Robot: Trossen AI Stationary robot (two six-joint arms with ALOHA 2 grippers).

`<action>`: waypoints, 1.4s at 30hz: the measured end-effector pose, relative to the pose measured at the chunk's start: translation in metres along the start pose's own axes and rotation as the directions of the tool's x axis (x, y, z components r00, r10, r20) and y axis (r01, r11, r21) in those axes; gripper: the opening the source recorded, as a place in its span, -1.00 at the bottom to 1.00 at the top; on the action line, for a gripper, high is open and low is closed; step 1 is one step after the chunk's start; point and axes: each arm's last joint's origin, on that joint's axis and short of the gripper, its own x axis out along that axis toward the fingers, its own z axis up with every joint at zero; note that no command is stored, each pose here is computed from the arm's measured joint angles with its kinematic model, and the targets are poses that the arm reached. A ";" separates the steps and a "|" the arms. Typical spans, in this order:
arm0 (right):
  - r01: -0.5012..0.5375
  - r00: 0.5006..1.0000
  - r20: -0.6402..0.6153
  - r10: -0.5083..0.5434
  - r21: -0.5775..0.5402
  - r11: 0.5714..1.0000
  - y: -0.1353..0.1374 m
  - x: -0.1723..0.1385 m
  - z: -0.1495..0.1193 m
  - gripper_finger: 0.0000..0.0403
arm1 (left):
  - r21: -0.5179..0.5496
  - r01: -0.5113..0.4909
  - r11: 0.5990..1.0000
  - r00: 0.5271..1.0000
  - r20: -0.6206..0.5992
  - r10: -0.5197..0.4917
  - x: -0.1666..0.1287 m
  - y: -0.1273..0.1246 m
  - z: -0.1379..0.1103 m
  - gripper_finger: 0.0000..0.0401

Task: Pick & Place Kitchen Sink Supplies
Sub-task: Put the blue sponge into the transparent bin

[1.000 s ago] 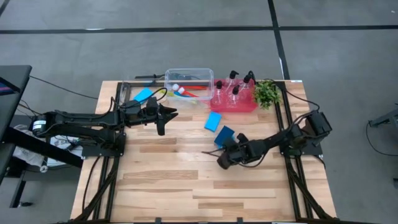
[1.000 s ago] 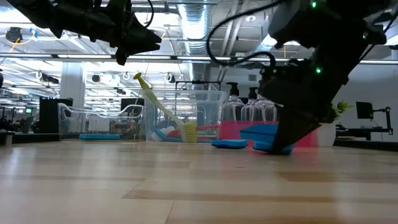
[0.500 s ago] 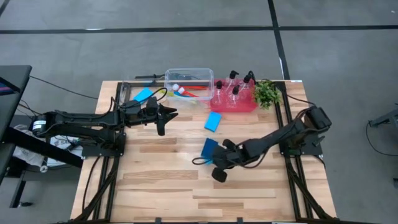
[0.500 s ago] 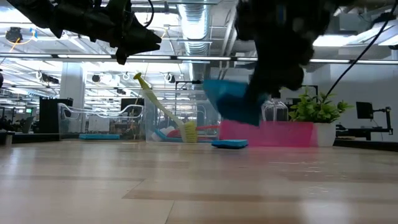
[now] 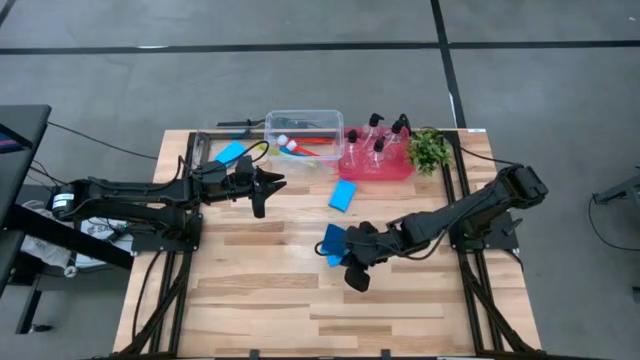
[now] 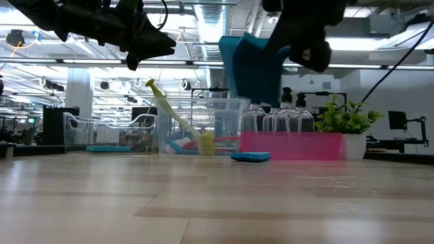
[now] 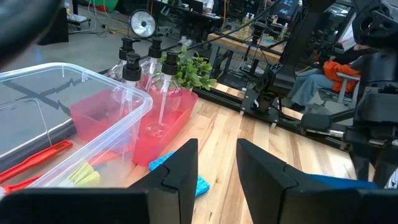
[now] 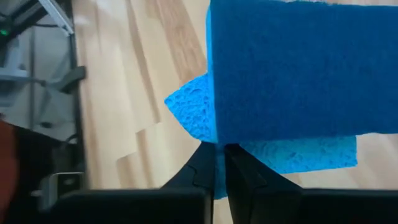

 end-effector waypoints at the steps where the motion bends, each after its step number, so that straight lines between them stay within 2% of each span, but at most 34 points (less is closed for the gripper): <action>1: -0.007 1.000 -0.011 0.007 0.032 0.999 0.000 -0.002 0.000 -0.95 | 0.000 0.000 1.000 1.000 0.000 0.000 0.000 0.000 0.000 -0.45; 4: -0.004 0.999 -0.042 0.008 0.095 0.995 -0.001 -0.003 -0.002 -0.95 | 0.000 0.000 1.000 1.000 0.001 0.000 0.000 0.000 0.000 -0.45; 13: -0.010 0.998 -0.053 0.016 0.103 0.995 0.002 -0.002 -0.006 -0.95 | -0.007 0.003 1.000 1.000 0.011 -0.002 0.000 0.000 0.001 -0.45; 20: -0.030 1.000 -0.005 0.030 0.038 0.999 0.004 -0.002 -0.002 -0.96 | -0.008 0.003 1.000 1.000 0.015 -0.003 0.000 0.000 0.001 -0.45; 27: -0.026 1.000 0.005 0.026 0.030 0.999 0.000 -0.001 0.003 -0.96 | -0.005 0.003 1.000 1.000 0.015 -0.003 0.000 0.000 0.001 -0.45; 36: 0.086 0.994 -0.070 -0.081 0.069 0.994 -0.020 0.000 0.004 -0.95 | -0.005 0.003 1.000 1.000 0.015 -0.003 0.000 0.000 0.001 -0.45; 42: 0.121 0.986 -0.125 -0.112 0.066 0.990 -0.030 -0.001 0.005 -0.95 | -0.038 0.004 0.999 1.000 0.015 -0.003 0.000 0.000 0.001 -0.45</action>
